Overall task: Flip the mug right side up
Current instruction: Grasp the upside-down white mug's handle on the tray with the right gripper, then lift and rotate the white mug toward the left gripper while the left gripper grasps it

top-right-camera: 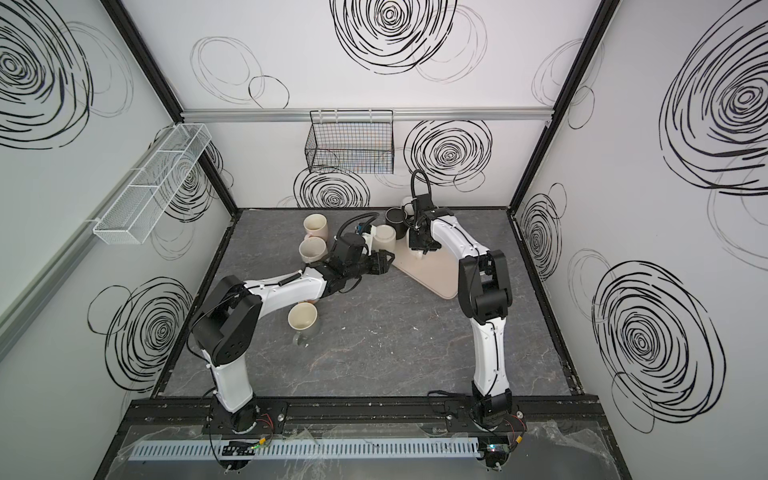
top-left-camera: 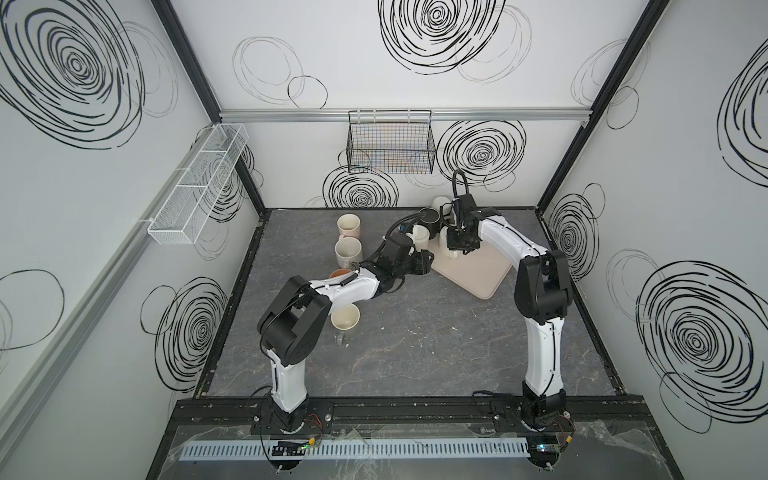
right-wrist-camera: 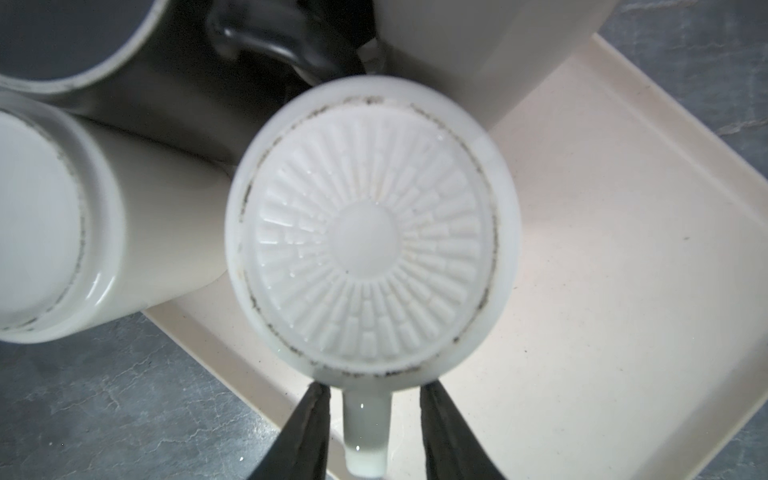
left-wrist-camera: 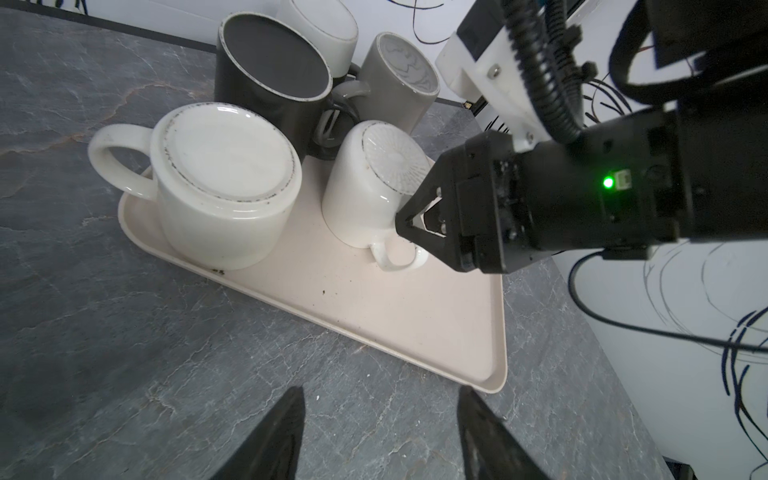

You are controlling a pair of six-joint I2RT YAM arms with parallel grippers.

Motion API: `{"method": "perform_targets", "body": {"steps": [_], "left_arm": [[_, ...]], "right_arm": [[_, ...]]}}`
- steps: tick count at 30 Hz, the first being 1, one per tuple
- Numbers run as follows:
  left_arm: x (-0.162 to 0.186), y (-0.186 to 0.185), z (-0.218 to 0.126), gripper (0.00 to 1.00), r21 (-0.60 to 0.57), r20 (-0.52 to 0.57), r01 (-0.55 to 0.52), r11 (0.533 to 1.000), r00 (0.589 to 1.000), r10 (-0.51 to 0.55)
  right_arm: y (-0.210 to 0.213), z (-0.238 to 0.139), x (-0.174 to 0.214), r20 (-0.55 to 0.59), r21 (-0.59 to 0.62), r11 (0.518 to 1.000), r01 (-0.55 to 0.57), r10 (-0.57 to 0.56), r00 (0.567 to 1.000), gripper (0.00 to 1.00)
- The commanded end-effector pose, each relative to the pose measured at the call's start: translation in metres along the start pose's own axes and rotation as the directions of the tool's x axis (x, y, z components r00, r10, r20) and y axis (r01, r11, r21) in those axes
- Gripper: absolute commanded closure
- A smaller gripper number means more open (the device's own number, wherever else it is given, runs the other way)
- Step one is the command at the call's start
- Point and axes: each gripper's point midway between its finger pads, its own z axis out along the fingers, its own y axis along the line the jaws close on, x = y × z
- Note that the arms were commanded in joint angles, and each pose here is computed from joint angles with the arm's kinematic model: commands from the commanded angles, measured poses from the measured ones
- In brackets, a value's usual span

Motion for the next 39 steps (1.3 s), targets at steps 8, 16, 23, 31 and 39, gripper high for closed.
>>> {"method": "perform_targets", "body": {"steps": [8, 16, 23, 31, 39], "left_arm": [[-0.023, -0.010, -0.014, 0.38, 0.020, 0.071, -0.020, 1.000, 0.997, 0.018], [-0.030, -0.013, -0.022, 0.38, 0.017, 0.086, -0.031, 0.999, 0.996, 0.030], [-0.039, -0.018, -0.036, 0.38, 0.016, 0.111, -0.041, 0.999, 0.993, 0.039], [-0.049, -0.023, -0.057, 0.38, 0.016, 0.146, -0.053, 0.998, 0.988, 0.050], [-0.068, -0.031, -0.091, 0.37, 0.040, 0.212, -0.105, 0.994, 0.973, 0.094]], "right_arm": [[-0.012, 0.013, 0.005, -0.041, 0.066, 0.997, 0.032, -0.029, 0.999, 0.72], [-0.015, -0.002, 0.003, -0.015, 0.079, 0.996, 0.043, -0.042, 0.999, 0.99], [-0.007, -0.038, 0.006, 0.092, 0.012, 1.000, 0.020, -0.021, 0.996, 1.00], [0.016, -0.082, 0.009, 0.247, -0.197, 0.980, -0.013, 0.063, 0.967, 1.00], [0.037, -0.152, -0.006, 0.429, -0.387, 0.921, 0.053, 0.129, 0.894, 1.00]]}}
